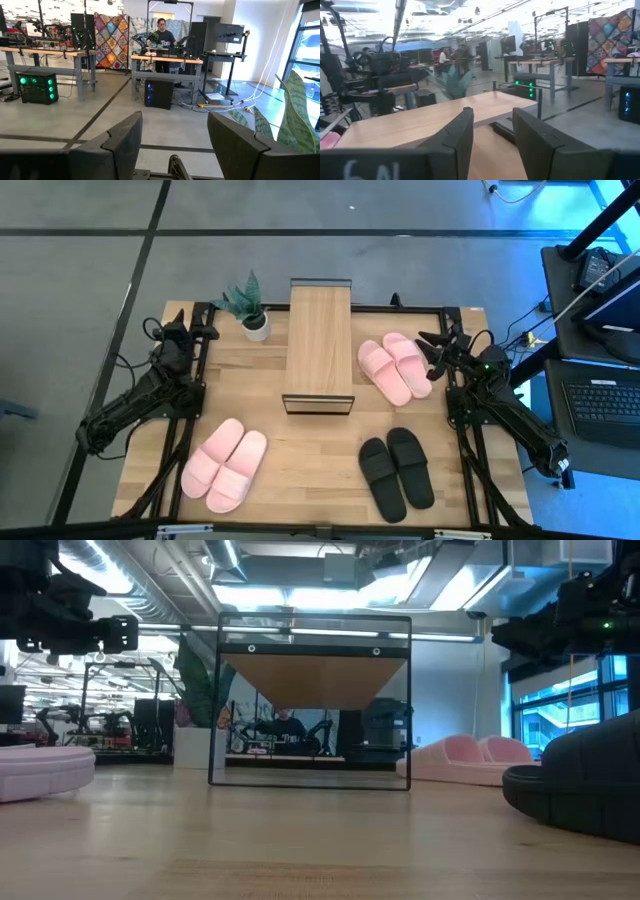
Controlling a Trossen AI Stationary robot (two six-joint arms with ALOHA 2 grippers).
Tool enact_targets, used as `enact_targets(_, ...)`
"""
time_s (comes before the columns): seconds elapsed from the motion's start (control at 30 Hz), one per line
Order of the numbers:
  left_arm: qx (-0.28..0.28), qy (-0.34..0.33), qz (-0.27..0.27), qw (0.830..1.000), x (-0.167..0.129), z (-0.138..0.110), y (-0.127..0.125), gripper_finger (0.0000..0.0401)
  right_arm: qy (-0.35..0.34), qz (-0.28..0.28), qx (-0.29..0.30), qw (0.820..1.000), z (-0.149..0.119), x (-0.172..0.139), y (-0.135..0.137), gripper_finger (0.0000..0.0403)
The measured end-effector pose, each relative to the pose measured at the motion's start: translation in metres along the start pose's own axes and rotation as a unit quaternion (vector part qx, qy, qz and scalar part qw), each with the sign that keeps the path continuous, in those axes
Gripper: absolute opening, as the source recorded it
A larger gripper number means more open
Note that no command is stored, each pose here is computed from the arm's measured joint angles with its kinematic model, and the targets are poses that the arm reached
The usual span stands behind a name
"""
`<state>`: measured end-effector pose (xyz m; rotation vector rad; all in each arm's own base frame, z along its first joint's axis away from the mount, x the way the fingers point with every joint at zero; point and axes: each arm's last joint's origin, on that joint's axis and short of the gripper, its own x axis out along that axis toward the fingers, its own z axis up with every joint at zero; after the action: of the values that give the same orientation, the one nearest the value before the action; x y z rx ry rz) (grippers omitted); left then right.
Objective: Pick and place slides into the shelf
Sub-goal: Put the black slide on the shelf
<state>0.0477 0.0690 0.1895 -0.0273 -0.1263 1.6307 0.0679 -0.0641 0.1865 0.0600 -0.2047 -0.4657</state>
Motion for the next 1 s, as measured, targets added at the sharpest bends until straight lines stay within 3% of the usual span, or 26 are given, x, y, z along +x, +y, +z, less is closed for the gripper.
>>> enact_targets(0.2,0.000,0.000,0.000,1.000,0.0000,-0.0001,0.0000,0.0217,0.009,0.047,0.003,0.999,-0.0005,-0.0001,0.0027,0.0139)
enact_targets(0.33,0.000,0.000,0.000,1.000,0.0000,0.0000,0.0000,0.0217,0.013,0.053,0.053,0.997,-0.0007,-0.0001,0.0031,0.0139)
enact_targets(0.43,-0.002,-0.001,0.000,1.000,0.0000,0.0003,0.0000,0.0217,0.014,0.058,0.046,0.997,-0.0007,-0.0002,0.0033,0.0139)
enact_targets(0.63,-0.002,-0.001,0.000,1.000,0.0000,0.0004,0.0000,0.0217,-0.002,0.071,-0.029,0.997,0.0018,-0.0002,0.0048,0.0139)
enact_targets(0.77,-0.002,-0.001,0.000,1.000,0.0000,0.0004,0.0000,0.0217,-0.007,0.073,0.011,0.997,0.0035,-0.0003,0.0051,0.0139)
enact_targets(1.0,-0.003,-0.001,0.000,1.000,0.0000,0.0003,0.0000,0.0217,-0.005,0.069,0.011,0.998,0.0031,-0.0002,0.0048,0.0139)
